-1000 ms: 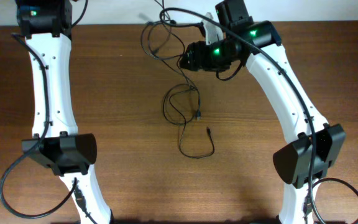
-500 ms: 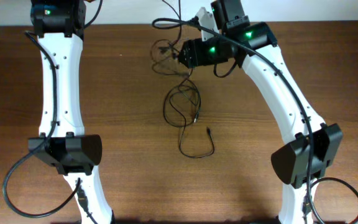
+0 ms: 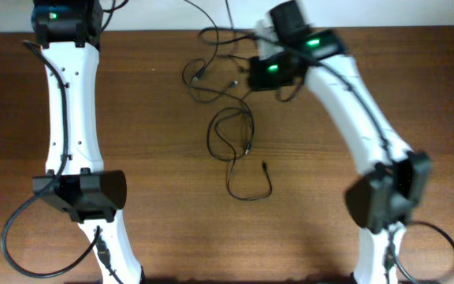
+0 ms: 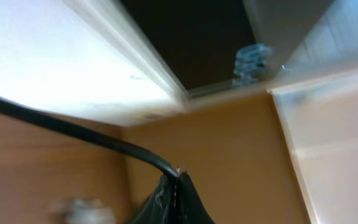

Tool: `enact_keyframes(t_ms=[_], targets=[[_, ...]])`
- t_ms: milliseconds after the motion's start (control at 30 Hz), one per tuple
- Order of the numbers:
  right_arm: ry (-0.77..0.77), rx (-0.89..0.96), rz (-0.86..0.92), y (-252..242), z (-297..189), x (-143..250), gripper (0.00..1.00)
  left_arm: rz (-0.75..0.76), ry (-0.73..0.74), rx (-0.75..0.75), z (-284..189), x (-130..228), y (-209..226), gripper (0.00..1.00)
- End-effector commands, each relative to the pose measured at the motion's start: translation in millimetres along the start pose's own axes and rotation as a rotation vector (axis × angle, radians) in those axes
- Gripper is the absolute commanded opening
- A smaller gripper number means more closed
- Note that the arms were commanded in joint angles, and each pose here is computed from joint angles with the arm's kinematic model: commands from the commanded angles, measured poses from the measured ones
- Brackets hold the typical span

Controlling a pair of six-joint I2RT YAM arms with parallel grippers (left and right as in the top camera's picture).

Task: Untangle cables
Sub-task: 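Pull a cable rightward with the right gripper, stretching it out, then move the right gripper back over the cables toward the left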

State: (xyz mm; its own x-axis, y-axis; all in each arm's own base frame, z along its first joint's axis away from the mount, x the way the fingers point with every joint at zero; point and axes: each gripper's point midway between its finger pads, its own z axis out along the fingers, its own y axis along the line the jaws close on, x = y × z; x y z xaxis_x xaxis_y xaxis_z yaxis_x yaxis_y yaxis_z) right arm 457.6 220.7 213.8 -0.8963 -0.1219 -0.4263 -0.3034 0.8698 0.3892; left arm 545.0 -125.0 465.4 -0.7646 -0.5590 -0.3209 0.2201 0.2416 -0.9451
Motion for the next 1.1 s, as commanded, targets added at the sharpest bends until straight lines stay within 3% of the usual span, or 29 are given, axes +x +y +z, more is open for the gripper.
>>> enact_keyframes(t_ms=[0,100,200,267,400,533,733,833,900,933,967,1033,1067], targets=[[-0.159,0.087,0.059,-19.7,-114.3,-4.1,0.04,0.193,-0.124,-0.216,-16.6,-13.1,30.5,0.00],[-0.134,0.217,0.197,-63.8,-175.2,35.2,0.04,0.294,-0.054,-0.394,-16.8,8.3,68.3,0.00],[-0.028,0.295,0.301,-92.6,-185.4,68.4,0.04,0.429,0.075,-0.418,-3.5,41.0,74.3,0.00],[0.046,0.417,0.354,-119.4,-193.1,90.0,0.04,0.601,0.164,-0.422,5.3,60.2,76.3,0.00],[0.076,0.589,0.432,-161.0,-218.1,109.8,0.04,0.641,0.095,-0.651,-11.6,40.5,105.4,0.00],[0.071,0.634,0.514,-186.4,-235.3,121.0,0.04,0.733,0.012,-0.891,-38.5,11.9,126.6,0.00],[0.075,0.654,0.520,-202.0,-246.3,127.6,0.04,0.902,0.051,-0.913,-39.2,3.9,123.8,0.00],[0.057,0.626,0.575,-210.8,-252.3,132.2,0.04,0.936,0.010,-1.008,-56.1,-14.0,128.7,0.00],[0.051,0.457,0.493,-192.3,-240.2,122.8,0.04,0.929,0.031,-0.952,-53.7,-11.7,127.8,0.00],[0.048,0.391,0.450,-182.1,-234.9,117.9,0.04,0.963,0.091,-0.846,-40.7,0.6,121.2,0.00],[0.047,0.344,0.412,-172.7,-230.2,113.9,0.04,0.991,0.149,-0.724,-27.1,15.8,112.1,0.00],[0.053,0.266,0.351,-148.9,-217.9,105.6,0.04,1.045,0.279,-0.293,1.8,67.0,63.5,0.00],[0.055,0.248,0.333,-141.6,-214.1,103.1,0.04,1.050,0.291,-0.187,3.3,77.7,45.5,0.00]])
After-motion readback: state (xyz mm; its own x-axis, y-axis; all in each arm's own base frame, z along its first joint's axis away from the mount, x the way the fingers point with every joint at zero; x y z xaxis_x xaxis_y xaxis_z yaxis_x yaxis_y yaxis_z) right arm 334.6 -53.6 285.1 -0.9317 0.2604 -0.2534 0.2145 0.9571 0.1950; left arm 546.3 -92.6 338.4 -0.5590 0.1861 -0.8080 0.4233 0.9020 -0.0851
